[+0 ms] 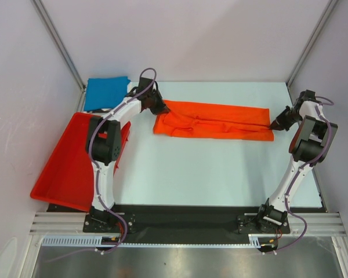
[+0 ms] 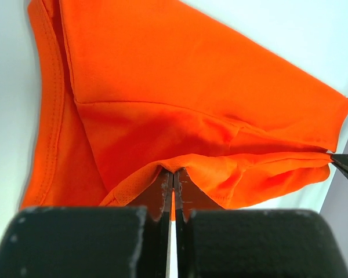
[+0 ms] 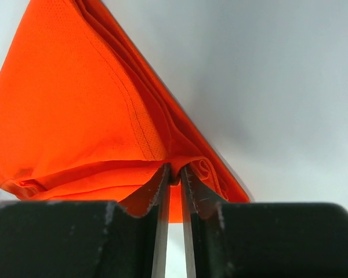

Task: Fold and stack the t-shirts
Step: Fold the tshirt

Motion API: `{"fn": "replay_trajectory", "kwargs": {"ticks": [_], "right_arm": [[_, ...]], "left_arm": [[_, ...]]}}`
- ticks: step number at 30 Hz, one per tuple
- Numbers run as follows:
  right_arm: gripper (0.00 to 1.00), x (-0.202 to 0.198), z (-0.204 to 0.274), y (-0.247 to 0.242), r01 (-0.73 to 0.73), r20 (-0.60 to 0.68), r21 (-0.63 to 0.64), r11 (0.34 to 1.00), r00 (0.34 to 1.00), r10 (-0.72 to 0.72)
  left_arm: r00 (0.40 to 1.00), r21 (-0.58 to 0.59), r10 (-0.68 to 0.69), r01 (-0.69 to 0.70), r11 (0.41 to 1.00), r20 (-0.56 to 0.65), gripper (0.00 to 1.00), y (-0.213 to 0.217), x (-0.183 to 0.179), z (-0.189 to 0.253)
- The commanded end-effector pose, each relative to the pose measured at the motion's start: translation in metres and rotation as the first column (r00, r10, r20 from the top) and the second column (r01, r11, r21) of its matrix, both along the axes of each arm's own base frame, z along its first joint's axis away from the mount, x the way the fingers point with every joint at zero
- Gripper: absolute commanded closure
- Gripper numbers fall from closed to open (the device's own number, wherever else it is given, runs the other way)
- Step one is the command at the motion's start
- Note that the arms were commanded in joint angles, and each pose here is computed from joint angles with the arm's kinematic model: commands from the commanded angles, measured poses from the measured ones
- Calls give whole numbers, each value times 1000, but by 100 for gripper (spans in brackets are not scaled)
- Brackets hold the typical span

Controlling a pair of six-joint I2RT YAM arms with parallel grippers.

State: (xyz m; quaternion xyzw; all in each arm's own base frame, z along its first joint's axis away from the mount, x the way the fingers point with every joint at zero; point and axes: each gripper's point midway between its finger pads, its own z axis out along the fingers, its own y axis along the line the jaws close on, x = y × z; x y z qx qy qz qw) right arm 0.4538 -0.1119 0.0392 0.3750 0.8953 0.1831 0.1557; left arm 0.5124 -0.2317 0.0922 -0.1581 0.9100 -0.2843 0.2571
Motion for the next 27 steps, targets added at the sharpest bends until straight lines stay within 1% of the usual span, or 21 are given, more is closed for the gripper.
{"fn": "replay_trajectory", "kwargs": {"ticks": [1,4,5,6,7,8,10,11,13,14,15,17,18,19,20,21,22,23,24,25,27], "right_arm": [[81,15,12,-3,12,38,4,1000,999,-12],[72,17,14,-5,22,41,6,1000,999,-22],[67,18,15,-6,22,44,3,1000,999,-23],[65,18,19,-10,31,50,-2,1000,998,-31],[63,18,22,-13,37,54,-4,999,998,-37],[59,21,29,-19,45,69,-12,999,997,-45],[55,15,43,-28,58,67,-25,998,996,-57],[49,15,55,-35,50,81,-62,997,996,-45],[45,2,76,-34,39,78,-93,995,996,-31],[41,-3,83,-35,31,79,-113,993,997,-22],[40,-13,80,-31,25,58,-110,994,998,-18],[37,-18,95,-29,45,117,-110,993,993,-32],[35,-31,76,-18,55,78,-65,996,996,-50],[29,-25,74,-16,53,121,-61,997,992,-46],[27,-28,72,-6,38,129,-40,998,991,-33],[27,-31,67,0,35,126,-27,999,992,-31],[27,-39,53,8,36,111,-3,999,993,-36],[27,-41,52,16,24,124,2,1000,992,-24],[28,-43,56,19,21,146,-5,1000,989,-21],[28,-50,46,23,23,130,1,1000,991,-23],[30,-57,46,27,25,131,4,1000,991,-26]], "left_arm": [[999,-8,19,-19,1000,33,100,3,16,12],[999,9,12,-12,1000,45,98,3,22,12],[999,21,10,-11,1000,31,95,5,20,10],[999,27,6,-7,1000,49,91,4,25,17],[998,50,-3,0,999,57,84,7,26,18],[999,76,0,-4,997,51,70,12,24,21],[996,116,-9,-1,993,86,56,16,25,38],[994,168,-27,8,986,110,44,24,22,50],[987,221,-67,33,975,149,35,30,14,71],[985,228,-67,30,973,157,34,34,9,78],[983,235,-66,24,972,170,32,41,-8,90],[976,251,-93,41,967,197,30,43,-22,95],[978,267,-113,62,962,177,30,45,-39,86],[974,292,-146,90,952,175,31,44,-47,80],[974,304,-158,102,947,164,32,44,-54,74],[981,327,-164,121,937,107,34,49,-70,51],[982,326,-162,121,938,102,35,51,-79,51],[981,322,-164,124,938,101,36,52,-84,47],[984,326,-168,138,935,64,36,56,-98,30],[982,315,-171,138,939,77,35,56,-102,31],[984,300,-174,151,942,50,36,55,-109,21]]}}
